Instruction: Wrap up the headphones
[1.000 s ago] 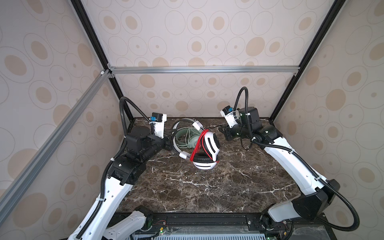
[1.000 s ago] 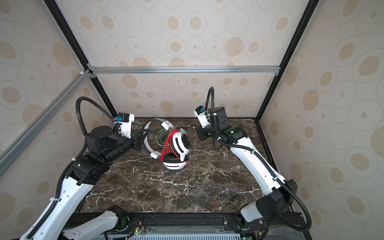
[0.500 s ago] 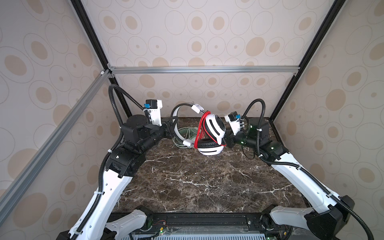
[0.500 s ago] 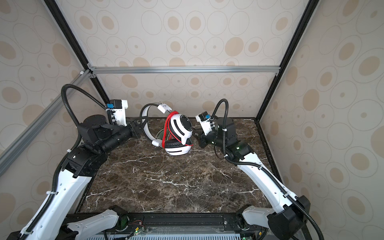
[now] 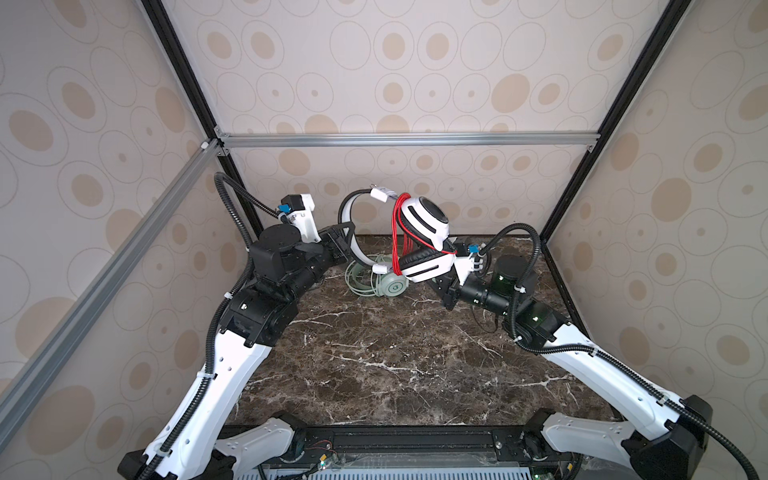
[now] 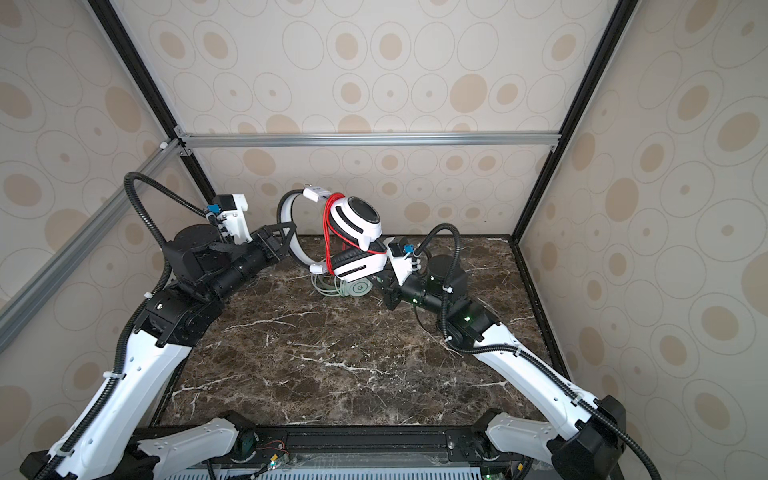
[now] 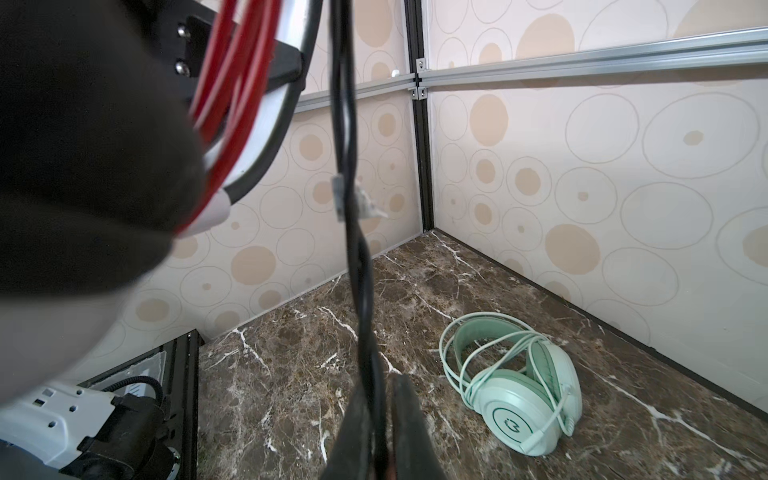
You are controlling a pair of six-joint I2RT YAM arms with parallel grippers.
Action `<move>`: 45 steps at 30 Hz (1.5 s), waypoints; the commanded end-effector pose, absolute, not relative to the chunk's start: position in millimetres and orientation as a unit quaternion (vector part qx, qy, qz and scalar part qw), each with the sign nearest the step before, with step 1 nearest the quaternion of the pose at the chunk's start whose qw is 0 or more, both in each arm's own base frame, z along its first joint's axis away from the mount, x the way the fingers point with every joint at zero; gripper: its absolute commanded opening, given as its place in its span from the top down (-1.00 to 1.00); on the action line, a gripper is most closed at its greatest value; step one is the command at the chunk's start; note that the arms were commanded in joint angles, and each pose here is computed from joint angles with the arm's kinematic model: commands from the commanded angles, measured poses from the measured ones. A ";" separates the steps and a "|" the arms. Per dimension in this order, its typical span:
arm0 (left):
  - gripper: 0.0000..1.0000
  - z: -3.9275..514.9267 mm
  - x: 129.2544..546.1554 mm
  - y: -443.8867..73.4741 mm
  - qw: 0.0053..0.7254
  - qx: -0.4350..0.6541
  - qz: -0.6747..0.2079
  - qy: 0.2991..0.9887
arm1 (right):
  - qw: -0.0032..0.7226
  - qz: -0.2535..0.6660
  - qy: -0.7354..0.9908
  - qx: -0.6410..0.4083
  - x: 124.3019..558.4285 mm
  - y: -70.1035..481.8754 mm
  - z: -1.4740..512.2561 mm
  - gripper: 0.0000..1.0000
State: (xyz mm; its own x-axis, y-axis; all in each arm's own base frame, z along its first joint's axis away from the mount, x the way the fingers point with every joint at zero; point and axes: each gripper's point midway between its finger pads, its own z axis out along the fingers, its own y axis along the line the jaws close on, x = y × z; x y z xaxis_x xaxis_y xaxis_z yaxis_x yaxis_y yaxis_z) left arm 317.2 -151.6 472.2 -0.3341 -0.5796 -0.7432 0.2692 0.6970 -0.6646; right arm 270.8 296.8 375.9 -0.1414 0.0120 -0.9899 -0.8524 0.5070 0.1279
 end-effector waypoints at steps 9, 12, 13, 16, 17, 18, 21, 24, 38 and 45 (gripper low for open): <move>1.00 535.1 318.6 -105.4 0.635 -0.249 -0.416 0.601 | 0.581 0.369 0.658 -0.306 252.6 323.2 364.9 1.00; 1.00 532.3 325.2 -108.8 0.628 -0.257 -0.423 0.601 | 0.588 0.370 0.661 -0.285 253.8 322.7 363.8 1.00; 1.00 532.0 326.2 -109.3 0.626 -0.260 -0.426 0.599 | 0.591 0.371 0.661 -0.275 254.9 321.1 364.0 1.00; 1.00 527.1 329.6 -106.3 0.623 -0.275 -0.419 0.601 | 0.599 0.379 0.660 -0.249 257.9 317.2 365.5 1.00; 1.00 524.3 330.6 -104.8 0.622 -0.280 -0.413 0.603 | 0.600 0.380 0.660 -0.243 259.1 316.4 366.4 1.00; 1.00 520.9 332.2 -103.1 0.621 -0.287 -0.407 0.605 | 0.600 0.383 0.660 -0.239 259.1 316.5 366.9 1.00; 1.00 508.5 338.1 -102.4 0.612 -0.303 -0.399 0.612 | 0.597 0.383 0.666 -0.231 259.8 318.4 363.1 1.00; 1.00 489.9 345.6 -105.2 0.594 -0.325 -0.396 0.620 | 0.599 0.379 0.672 -0.212 261.6 317.4 357.2 1.00; 1.00 434.4 375.3 -107.3 0.596 -0.336 -0.299 0.665 | 0.588 0.375 0.686 -0.207 256.4 325.8 348.7 1.00; 1.00 401.3 379.0 -108.3 0.584 -0.336 -0.262 0.691 | 0.573 0.353 0.708 -0.212 254.5 329.2 336.9 1.00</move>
